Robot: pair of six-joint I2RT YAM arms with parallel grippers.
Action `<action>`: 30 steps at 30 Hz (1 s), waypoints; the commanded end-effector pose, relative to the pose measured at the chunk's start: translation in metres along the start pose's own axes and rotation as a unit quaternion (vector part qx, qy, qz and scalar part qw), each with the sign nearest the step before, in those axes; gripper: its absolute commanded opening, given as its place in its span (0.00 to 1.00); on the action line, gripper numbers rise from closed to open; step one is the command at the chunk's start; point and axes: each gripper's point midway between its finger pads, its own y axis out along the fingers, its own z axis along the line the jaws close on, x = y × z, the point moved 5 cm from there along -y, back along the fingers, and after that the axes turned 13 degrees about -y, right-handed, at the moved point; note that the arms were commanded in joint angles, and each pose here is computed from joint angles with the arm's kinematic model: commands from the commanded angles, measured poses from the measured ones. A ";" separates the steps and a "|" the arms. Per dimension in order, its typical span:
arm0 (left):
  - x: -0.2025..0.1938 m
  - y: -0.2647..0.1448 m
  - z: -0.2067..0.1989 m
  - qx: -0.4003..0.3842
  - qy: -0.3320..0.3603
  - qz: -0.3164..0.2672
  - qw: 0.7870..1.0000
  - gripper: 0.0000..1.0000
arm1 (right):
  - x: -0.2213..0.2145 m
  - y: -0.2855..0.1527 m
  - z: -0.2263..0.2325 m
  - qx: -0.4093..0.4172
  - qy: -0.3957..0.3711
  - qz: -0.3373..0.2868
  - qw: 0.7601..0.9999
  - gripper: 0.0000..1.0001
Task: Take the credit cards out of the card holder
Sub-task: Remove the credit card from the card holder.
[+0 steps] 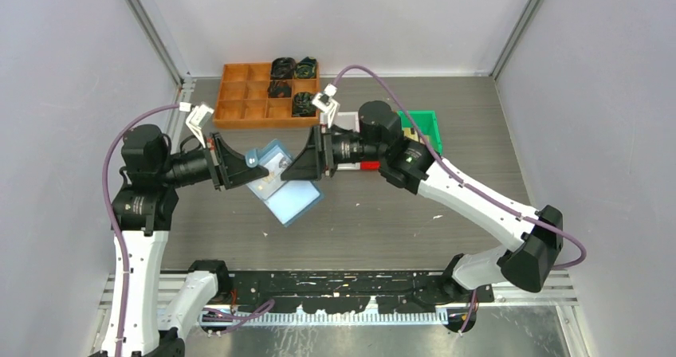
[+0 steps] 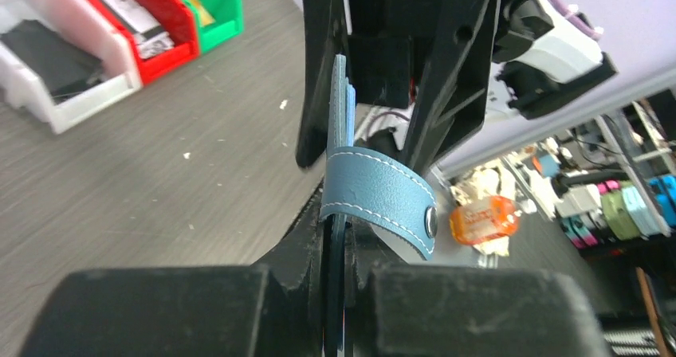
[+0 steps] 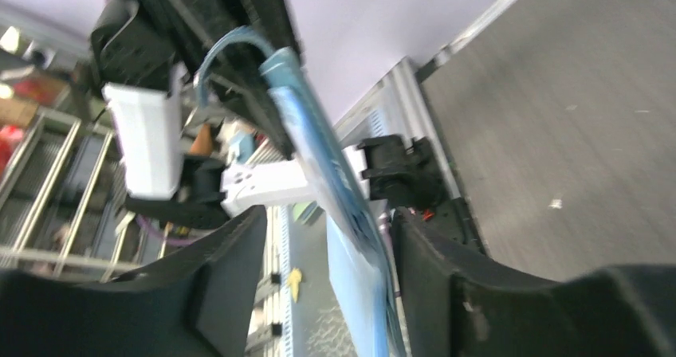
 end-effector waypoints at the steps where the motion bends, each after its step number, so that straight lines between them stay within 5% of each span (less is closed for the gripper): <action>1: 0.016 0.000 0.012 0.054 0.033 -0.047 0.997 0.00 | 0.039 -0.037 -0.008 -0.072 -0.016 -0.073 0.995 0.69; 6: 0.029 -0.003 0.028 0.122 0.041 -0.102 0.987 0.00 | 0.059 -0.076 -0.020 -0.141 0.012 -0.150 0.979 0.69; 12: 0.039 -0.002 0.042 0.152 0.024 -0.134 0.979 0.00 | 0.063 -0.074 -0.004 -0.065 0.058 -0.194 0.977 0.65; 30: 0.047 0.007 0.037 0.109 -0.045 -0.156 0.981 0.00 | 0.023 0.012 -0.031 0.023 0.172 -0.151 0.973 0.57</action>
